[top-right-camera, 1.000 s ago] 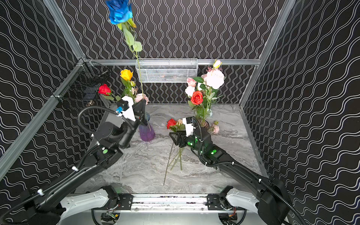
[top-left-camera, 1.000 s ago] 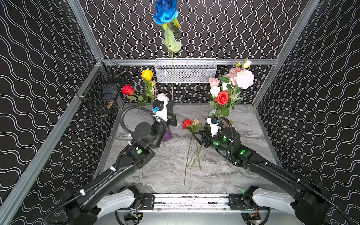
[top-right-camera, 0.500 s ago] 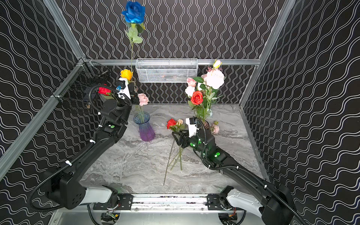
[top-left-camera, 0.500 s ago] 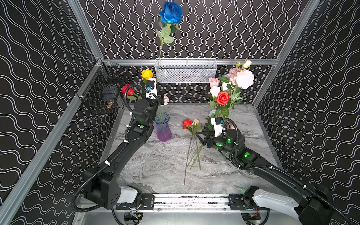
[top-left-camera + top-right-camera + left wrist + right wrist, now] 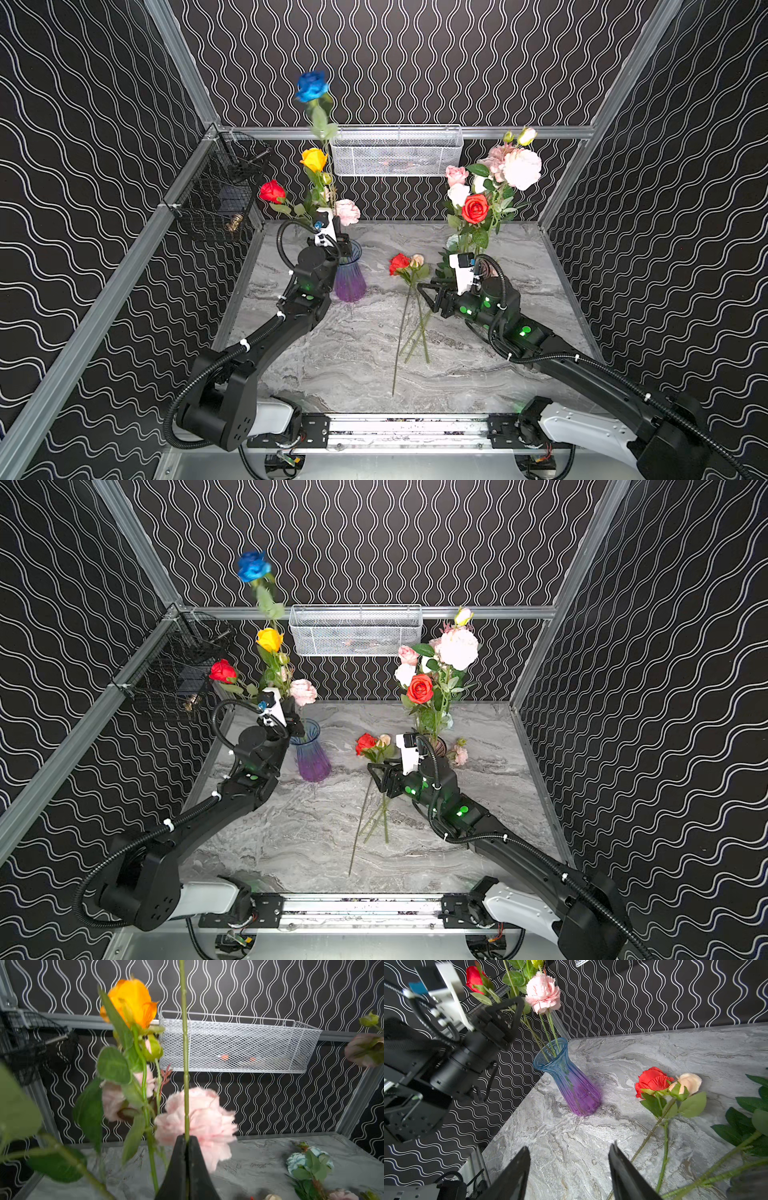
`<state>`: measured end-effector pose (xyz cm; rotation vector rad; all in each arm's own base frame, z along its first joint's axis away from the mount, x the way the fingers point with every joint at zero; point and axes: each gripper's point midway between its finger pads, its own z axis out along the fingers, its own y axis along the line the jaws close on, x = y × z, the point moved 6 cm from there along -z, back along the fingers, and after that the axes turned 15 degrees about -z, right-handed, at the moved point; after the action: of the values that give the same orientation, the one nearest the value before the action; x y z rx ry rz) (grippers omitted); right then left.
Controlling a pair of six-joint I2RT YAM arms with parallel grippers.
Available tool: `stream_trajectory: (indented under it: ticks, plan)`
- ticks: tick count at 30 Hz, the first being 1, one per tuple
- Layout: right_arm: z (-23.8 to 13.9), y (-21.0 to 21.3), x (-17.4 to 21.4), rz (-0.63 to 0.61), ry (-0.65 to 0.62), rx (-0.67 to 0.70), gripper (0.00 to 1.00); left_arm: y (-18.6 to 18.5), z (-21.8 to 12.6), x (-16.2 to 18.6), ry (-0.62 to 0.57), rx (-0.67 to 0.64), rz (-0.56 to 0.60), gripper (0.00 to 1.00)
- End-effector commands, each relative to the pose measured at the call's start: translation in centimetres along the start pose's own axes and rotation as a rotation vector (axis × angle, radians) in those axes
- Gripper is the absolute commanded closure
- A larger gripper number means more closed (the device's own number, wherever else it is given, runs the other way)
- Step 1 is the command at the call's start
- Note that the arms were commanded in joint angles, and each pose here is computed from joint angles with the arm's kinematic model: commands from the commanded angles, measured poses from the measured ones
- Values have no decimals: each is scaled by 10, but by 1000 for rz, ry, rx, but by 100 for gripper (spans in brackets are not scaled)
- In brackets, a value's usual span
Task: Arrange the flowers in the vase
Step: 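Lower the blue rose stem into the blue-purple vase with the left gripper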
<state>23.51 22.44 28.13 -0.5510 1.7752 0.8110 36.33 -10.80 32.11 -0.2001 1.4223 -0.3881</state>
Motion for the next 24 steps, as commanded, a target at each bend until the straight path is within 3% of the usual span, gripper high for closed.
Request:
stream_trajectory:
  ticks: [1,7,10,14,24]
  plan:
    - [1,0,1,1,-12,-6,38,4,-13,0,-48,9,-119,100]
    - [2,1,3,12,-2,-21,37,9,-28,19,43,0,-122,98]
    - [0,0,4,14,-11,-14,37,7,-29,21,114,-11,-84,72]
    - [-2,1,4,16,-15,-17,37,5,-31,22,197,-23,-61,56]
    - [-3,0,6,20,-16,-14,37,-2,-39,18,332,-86,7,47]
